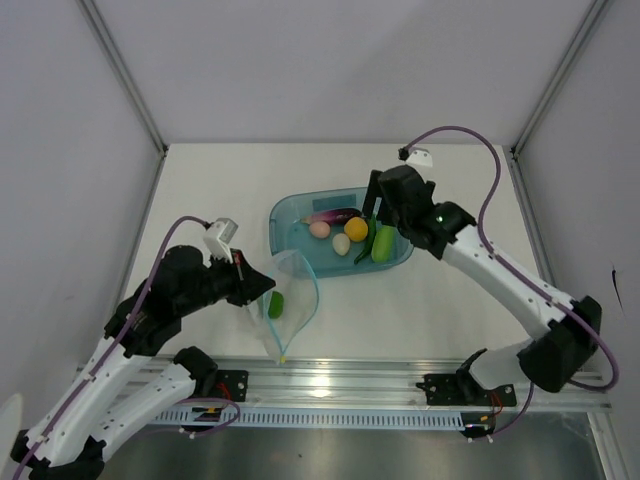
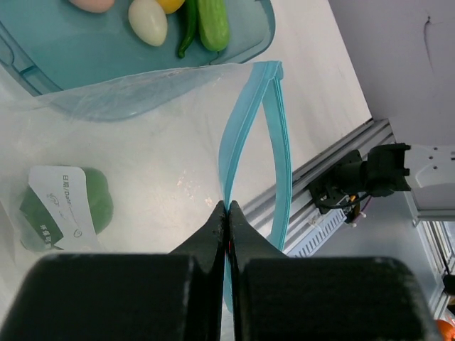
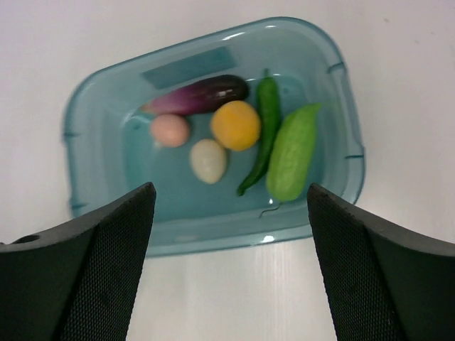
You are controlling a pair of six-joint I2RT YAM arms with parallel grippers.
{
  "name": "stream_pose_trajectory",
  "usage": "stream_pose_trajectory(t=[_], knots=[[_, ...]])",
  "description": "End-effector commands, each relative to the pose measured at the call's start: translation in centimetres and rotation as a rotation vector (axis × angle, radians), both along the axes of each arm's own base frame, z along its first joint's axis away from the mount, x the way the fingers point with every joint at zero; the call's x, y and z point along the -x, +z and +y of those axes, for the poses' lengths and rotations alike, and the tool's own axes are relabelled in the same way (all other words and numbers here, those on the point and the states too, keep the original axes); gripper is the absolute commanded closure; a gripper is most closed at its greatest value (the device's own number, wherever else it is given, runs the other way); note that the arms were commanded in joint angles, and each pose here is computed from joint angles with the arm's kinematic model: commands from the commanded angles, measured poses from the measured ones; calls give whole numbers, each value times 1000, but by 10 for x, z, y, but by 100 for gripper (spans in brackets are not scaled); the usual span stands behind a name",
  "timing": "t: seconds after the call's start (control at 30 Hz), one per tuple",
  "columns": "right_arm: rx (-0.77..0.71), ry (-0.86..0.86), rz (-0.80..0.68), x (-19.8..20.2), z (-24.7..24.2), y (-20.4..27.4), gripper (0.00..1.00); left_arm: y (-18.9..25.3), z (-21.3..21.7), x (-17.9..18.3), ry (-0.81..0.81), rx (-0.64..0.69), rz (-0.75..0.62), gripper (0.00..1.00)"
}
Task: Place the food in the zip-top bag and seal the zipper
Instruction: Pick up the fake vegetable from the bin.
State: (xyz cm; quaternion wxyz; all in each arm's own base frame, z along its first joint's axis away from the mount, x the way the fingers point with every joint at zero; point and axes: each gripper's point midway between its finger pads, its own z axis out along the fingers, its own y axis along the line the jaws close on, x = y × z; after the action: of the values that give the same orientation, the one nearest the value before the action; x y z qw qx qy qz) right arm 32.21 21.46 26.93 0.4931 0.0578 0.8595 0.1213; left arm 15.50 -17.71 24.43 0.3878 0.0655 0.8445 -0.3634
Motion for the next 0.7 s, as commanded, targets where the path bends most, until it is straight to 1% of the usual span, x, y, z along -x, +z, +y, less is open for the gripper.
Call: stream_pose_trajectory(t=[0.0, 0.13, 0.17, 0.2, 0.27, 0.3, 0.33, 0.4, 0.47, 0.67], knots=[[54, -68, 125, -31, -18, -30, 12, 19, -7, 2, -42, 67, -71, 99], [95, -82, 175, -62, -24, -59, 11, 21, -4, 2, -44, 52, -92, 99], [100, -93, 183, -66, -26, -65, 13, 22, -3, 2, -39, 51, -94, 99], [92, -93, 190, -72, -26, -70, 19, 21, -2, 1, -32, 49, -93, 99], [95, -97, 224, -80, -24, -88, 26, 20, -1, 1, -31, 48, -98, 99], [89, -95, 227, -84, -23, -93, 41, 19, -2, 1, -34, 47, -97, 99], [85, -81, 249, -86, -20, -103, 52, 20, -3, 1, -39, 51, -103, 99], [82, -82, 251, -92, -19, -111, 68, 20, -3, 1, -43, 51, -105, 99], [95, -86, 280, -94, -18, -126, 69, 19, -4, 1, -47, 48, -107, 99], [117, -91, 377, -94, -20, -163, 65, 18, -5, 0, -52, 47, -103, 99]])
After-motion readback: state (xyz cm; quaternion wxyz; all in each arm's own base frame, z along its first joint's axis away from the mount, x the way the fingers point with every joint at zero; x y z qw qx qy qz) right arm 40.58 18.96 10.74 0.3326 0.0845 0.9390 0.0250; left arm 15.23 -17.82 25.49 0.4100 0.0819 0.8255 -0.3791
